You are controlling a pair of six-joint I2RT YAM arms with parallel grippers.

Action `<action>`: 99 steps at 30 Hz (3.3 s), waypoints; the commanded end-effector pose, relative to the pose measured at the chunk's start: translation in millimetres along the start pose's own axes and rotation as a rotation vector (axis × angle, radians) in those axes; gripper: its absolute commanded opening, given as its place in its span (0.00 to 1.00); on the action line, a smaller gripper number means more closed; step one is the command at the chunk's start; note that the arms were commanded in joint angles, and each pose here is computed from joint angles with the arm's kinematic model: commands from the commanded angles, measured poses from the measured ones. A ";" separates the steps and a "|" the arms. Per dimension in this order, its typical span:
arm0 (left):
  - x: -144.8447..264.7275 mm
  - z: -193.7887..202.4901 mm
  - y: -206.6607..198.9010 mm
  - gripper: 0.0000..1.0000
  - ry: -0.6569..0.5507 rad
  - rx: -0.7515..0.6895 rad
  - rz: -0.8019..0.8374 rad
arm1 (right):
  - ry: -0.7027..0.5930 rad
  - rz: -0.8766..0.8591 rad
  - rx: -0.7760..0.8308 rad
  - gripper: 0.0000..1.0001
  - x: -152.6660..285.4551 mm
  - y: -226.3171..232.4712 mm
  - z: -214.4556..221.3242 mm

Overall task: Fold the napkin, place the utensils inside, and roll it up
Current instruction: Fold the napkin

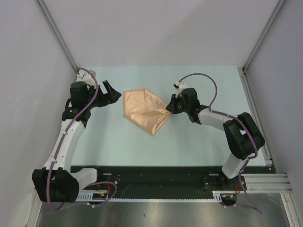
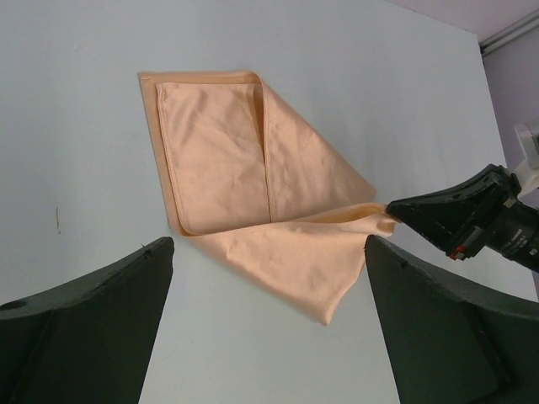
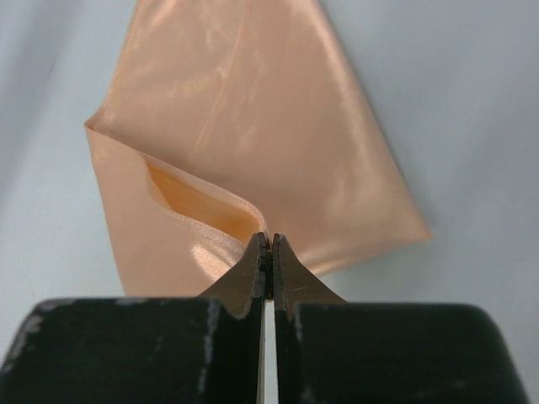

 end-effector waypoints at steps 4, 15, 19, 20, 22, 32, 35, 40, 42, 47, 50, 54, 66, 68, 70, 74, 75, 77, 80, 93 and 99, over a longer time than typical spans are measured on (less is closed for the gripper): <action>1.9 -5.2 -0.5 1.00 -0.035 0.000 0.012 | 0.013 0.024 -0.019 0.00 -17.1 -20.8 3.9; 1.3 -4.4 -0.1 1.00 -0.032 0.001 0.010 | 0.001 0.047 -0.038 0.07 -22.4 -34.1 -7.4; 0.9 -4.2 0.2 1.00 -0.031 0.001 0.008 | -0.011 0.064 -0.021 0.52 -14.8 -35.0 -23.1; 1.3 -4.4 -0.1 1.00 -0.032 0.001 0.010 | -0.024 0.067 -0.017 0.56 -9.2 -34.3 -28.3; 1.3 -4.7 -0.1 1.00 -0.033 0.000 0.010 | -0.028 0.070 0.005 0.64 -3.4 -35.6 -33.0; -0.3 -3.5 -0.7 1.00 -0.027 0.006 0.022 | 0.136 -0.005 0.091 0.76 -20.2 -47.8 -21.0; -1.2 -2.5 -0.3 1.00 -0.023 0.009 0.021 | 0.175 -0.047 0.112 0.77 -32.0 -50.0 -20.7; -1.6 -2.3 0.0 1.00 -0.022 0.008 0.021 | 0.189 -0.081 0.124 0.77 -46.5 -54.7 -29.3; -1.6 -2.7 -0.3 1.00 -0.024 0.009 0.023 | 0.197 -0.094 0.114 0.77 -52.0 -58.2 -31.8; -2.8 -1.4 -0.2 1.00 -0.018 0.014 0.027 | 0.217 -0.118 0.066 0.77 -57.9 -69.7 -32.1; -3.2 -1.4 -0.5 1.00 -0.017 0.015 0.031 | 0.230 -0.125 0.039 0.74 -62.5 -76.1 -30.5; -3.6 -0.8 -0.7 1.00 -0.015 0.017 0.035 | 0.260 -0.140 -0.002 0.63 -67.7 -80.9 -29.7; -3.0 -1.2 -1.7 1.00 -0.018 0.020 0.042 | 0.297 -0.168 -0.113 0.09 -65.6 -86.5 -21.3; -3.0 -1.2 -1.7 1.00 -0.018 0.020 0.042 | 0.293 -0.160 -0.131 0.00 -61.5 -86.8 -18.0; -3.0 -1.4 -1.7 1.00 -0.020 0.020 0.042 | 0.281 -0.135 -0.169 0.00 -53.2 -85.5 -14.8; -2.5 -0.7 -1.9 1.00 -0.021 0.020 0.039 | 0.263 -0.086 -0.240 0.00 -36.1 -82.8 -3.8; -1.8 -1.4 -2.6 1.00 -0.025 0.022 0.042 | 0.261 -0.074 -0.258 0.00 -31.9 -81.9 -0.6; -2.8 0.0 -2.9 1.00 -0.026 0.025 0.046 | 0.253 -0.032 -0.292 0.00 -17.9 -80.1 10.9; -4.1 3.9 -5.9 1.00 -0.021 0.040 0.064 | 0.239 0.015 -0.338 0.00 2.5 -72.6 28.6; -7.0 114.7 -48.6 1.00 0.053 0.196 0.135 | 0.163 0.293 -0.438 0.00 75.8 -46.4 118.7; -9.3 167.9 -53.3 0.97 0.133 0.224 0.139 | 0.130 0.346 -0.415 0.58 99.5 -40.6 118.2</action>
Point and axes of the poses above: each gripper's point midway between its finger pads, its own x axis back along the fingers, its own y axis along the line the jaws close on, z = x × y, the point moved 8 cm from there along x, back along the fingers, and after that the axes turned 15 degrees about -x, right-handed, at the moved point
